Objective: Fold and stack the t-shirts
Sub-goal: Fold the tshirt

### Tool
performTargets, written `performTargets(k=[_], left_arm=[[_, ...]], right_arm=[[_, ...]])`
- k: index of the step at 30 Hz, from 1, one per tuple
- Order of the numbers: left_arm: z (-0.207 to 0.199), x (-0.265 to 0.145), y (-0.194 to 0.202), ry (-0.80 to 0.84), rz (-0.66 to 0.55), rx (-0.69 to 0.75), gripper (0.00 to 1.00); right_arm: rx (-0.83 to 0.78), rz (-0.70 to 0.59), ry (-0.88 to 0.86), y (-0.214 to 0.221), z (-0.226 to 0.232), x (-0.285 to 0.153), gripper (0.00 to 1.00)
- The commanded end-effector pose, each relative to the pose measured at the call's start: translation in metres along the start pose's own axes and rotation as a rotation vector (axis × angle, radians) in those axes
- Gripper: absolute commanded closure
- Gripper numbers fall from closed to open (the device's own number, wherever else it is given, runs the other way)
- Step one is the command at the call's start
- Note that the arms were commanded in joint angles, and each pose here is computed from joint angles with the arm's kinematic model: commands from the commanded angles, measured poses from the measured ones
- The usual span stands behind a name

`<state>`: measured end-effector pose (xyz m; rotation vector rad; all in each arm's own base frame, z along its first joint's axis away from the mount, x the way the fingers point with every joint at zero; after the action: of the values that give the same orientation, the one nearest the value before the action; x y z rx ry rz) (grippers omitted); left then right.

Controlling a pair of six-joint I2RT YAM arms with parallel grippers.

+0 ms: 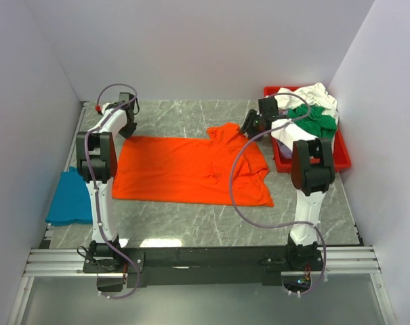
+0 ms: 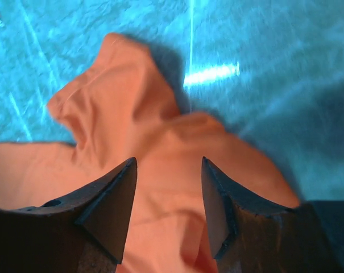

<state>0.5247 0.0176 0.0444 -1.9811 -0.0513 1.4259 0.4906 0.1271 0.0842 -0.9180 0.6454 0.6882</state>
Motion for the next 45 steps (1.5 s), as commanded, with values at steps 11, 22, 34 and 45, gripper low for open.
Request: performTargets(k=[11, 22, 34, 45], left_arm=[[-0.006, -0.008, 0.001, 0.049, 0.017, 0.018, 0.91], [-0.003, -0.010, 0.003, 0.066, 0.023, 0.032, 0.93], [-0.002, -0.005, 0.005, 0.075, 0.028, 0.038, 0.96], [-0.008, -0.015, -0.003, 0.117, 0.014, 0.034, 0.99]], right_arm=[[-0.007, -0.055, -0.017, -0.045, 0.009, 0.039, 0.43], [-0.001, -0.064, -0.013, -0.062, 0.018, 0.054, 0.46], [0.036, -0.003, -0.024, -0.038, 0.025, 0.082, 0.53], [0.017, -0.061, -0.069, -0.063, 0.046, 0.053, 0.92]])
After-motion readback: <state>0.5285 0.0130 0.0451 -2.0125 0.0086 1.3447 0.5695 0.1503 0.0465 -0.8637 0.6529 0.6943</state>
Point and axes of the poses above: each gripper's point midway between its finger pads, its own x axis out along the fingers, its own z axis along the line the jaws close on, y = z × x, the point moved 2 cm from there along -x, back along the fingers
